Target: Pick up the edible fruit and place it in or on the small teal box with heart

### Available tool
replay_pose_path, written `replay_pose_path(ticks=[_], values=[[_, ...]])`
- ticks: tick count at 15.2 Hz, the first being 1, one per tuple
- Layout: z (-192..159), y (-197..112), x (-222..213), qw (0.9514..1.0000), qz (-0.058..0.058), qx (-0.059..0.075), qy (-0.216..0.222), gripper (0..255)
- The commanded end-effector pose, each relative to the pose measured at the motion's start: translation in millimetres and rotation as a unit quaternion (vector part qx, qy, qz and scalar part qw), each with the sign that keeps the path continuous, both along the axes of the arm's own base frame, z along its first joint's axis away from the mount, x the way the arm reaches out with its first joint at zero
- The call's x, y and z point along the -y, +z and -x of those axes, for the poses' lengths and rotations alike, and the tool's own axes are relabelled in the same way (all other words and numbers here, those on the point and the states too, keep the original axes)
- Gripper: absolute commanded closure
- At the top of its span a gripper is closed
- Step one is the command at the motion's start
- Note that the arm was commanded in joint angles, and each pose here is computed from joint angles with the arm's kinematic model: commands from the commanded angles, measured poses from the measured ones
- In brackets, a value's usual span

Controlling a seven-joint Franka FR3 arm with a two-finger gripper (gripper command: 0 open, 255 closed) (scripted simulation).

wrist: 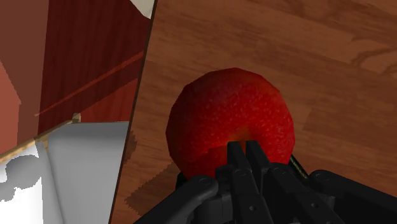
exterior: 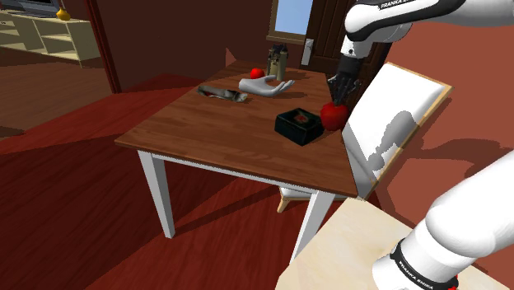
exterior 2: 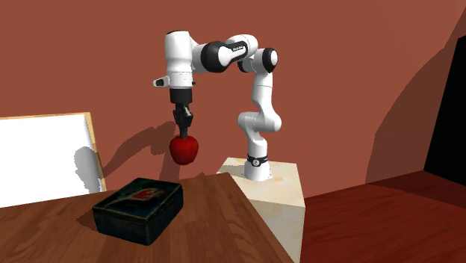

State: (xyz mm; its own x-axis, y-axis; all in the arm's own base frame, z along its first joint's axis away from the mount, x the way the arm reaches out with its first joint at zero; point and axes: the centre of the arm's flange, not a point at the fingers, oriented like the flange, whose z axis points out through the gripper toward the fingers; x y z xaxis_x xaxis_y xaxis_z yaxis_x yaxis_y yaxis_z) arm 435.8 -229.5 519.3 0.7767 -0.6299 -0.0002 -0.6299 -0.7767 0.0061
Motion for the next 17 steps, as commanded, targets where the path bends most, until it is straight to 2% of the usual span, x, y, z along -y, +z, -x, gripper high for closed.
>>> replay_pose_path(ticks=[1, 8, 17], values=[[-0.2, 11.5, -0.4, 1.0000, 0.000, 0.000, 0.000, 255], [-0.1, 45.6, -0.5, 1.0000, 0.000, 0.000, 0.000, 255], [-104.1, 87.6, 38.9, 1.0000, 0.000, 0.000, 0.000, 255]])
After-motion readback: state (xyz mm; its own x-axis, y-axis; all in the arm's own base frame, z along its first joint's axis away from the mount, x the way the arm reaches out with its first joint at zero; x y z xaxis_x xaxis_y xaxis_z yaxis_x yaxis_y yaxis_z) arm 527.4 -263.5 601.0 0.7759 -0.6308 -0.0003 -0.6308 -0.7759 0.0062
